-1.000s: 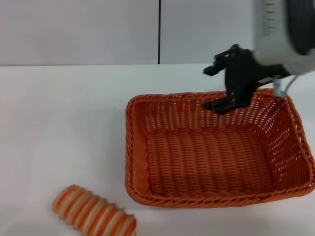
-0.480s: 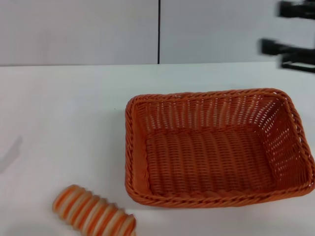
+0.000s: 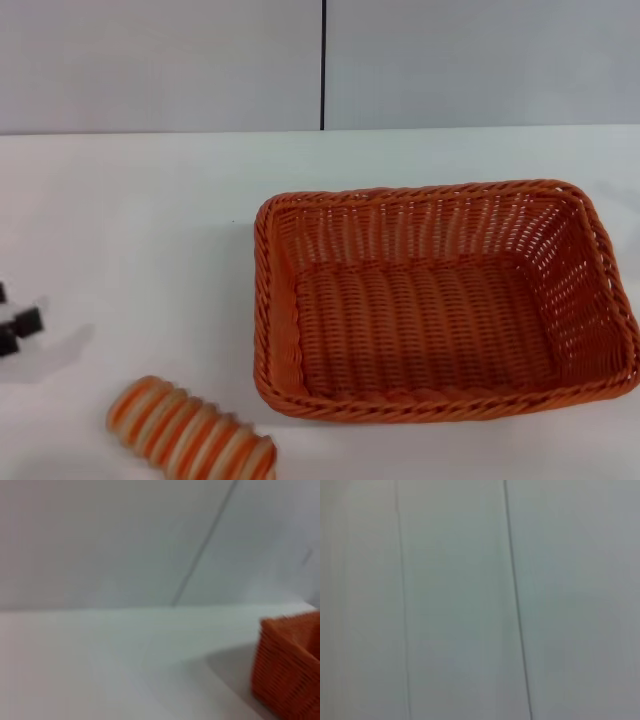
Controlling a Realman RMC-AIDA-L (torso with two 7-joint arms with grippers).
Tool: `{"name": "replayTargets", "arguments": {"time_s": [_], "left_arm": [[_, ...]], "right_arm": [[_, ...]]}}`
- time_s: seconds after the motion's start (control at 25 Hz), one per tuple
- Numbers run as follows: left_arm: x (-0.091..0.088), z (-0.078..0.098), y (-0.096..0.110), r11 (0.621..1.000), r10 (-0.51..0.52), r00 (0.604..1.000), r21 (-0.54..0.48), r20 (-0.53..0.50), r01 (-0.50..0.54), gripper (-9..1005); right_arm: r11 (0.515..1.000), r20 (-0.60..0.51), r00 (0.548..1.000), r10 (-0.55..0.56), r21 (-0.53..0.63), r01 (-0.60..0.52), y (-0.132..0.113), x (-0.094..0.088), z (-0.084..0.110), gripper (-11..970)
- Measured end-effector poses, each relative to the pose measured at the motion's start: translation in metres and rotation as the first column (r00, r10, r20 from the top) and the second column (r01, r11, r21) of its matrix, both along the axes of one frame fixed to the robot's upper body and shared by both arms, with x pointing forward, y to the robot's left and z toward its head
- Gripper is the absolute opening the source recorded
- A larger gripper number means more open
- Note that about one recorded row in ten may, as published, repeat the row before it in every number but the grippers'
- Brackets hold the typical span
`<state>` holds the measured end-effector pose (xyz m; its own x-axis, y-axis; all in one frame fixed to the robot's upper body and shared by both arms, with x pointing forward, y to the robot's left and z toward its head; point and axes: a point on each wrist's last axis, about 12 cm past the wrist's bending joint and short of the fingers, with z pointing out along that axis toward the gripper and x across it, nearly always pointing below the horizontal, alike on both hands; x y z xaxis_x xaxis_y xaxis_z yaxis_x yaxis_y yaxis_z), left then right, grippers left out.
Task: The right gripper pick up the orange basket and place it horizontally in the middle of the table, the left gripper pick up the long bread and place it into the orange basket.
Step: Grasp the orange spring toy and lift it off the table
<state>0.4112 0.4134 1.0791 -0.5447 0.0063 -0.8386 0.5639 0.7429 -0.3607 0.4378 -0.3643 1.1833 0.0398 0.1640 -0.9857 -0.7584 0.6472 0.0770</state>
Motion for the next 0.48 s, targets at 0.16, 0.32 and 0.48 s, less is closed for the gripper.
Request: {"name": "replayTargets", "arguments": {"time_s": [0.16,0.32,0.48], "left_arm": [[0.007,-0.004,-0.012,0.996,-0.084,0.988,-0.017,-0.13,0.083,771],[0.01,-0.005,-0.019,0.989,-0.146,0.966,-0.022,-0.215,0.145,771],[0.012,-0.009,-0.023,0.985,-0.171,0.951,-0.026,-0.259,0.17,771]], "right_arm": [[0.999,-0.012,1.0,-0.02,0.026,0.02,-0.004,-0.002,-0.007,725],[0.999,-0.01,1.0,-0.019,0.029,0.019,-0.004,0.0,-0.008,725],[0.999,-0.007,1.0,-0.023,0.027,0.024,-0.004,0.001,-0.009,725]]}}
